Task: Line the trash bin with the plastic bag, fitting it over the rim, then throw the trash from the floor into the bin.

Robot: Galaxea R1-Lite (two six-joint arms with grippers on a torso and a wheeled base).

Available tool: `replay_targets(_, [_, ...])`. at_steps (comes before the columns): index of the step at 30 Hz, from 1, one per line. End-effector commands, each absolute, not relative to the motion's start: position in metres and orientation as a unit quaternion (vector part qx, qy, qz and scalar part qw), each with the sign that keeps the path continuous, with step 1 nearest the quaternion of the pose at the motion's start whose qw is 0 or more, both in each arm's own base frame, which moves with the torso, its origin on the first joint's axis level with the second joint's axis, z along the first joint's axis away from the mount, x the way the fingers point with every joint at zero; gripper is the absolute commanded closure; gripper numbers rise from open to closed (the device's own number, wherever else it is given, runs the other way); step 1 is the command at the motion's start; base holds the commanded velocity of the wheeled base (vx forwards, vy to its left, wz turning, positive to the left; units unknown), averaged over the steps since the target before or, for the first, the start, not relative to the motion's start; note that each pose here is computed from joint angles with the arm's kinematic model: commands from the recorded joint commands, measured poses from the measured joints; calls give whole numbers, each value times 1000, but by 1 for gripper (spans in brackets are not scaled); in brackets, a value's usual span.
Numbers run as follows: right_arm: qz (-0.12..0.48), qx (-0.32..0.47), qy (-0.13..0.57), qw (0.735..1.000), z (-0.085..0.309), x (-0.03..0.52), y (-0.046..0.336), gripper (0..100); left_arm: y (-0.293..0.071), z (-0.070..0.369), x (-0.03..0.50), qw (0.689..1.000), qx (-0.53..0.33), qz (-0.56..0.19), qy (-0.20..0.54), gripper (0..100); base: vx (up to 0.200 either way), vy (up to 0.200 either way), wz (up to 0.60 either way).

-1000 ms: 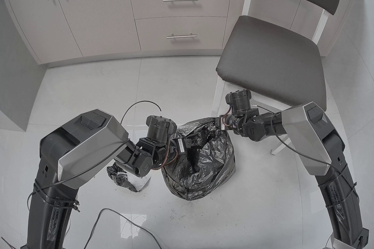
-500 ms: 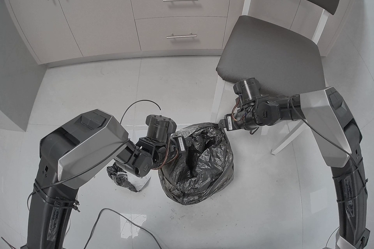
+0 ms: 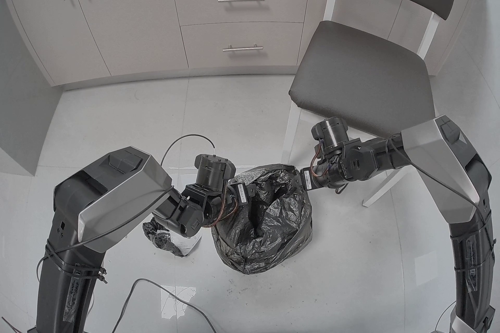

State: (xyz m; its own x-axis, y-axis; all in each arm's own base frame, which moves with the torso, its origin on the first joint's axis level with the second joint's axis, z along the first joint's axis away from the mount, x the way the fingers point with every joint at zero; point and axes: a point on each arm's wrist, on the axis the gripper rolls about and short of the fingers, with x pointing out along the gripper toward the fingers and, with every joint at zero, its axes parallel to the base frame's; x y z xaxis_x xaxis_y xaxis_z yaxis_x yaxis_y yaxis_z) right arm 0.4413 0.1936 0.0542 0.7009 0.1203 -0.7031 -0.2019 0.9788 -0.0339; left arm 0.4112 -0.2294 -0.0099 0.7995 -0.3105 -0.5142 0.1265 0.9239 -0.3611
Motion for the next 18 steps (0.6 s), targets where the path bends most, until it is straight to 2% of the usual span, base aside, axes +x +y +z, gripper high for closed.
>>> replay_targets(1, [97,-63,388,914,37,432,201,0,-228,-14,412,935,-155,-114,297,0,0,0,0])
replay_targets(11, [91,-72,411,904,19,424,201,0,-222,-32,418,938,-122,-112,304,0,0,0,0])
replay_targets(18, [84,-69,402,909,13,423,195,0,-220,-40,424,941,-93,-114,304,0,0,0,0])
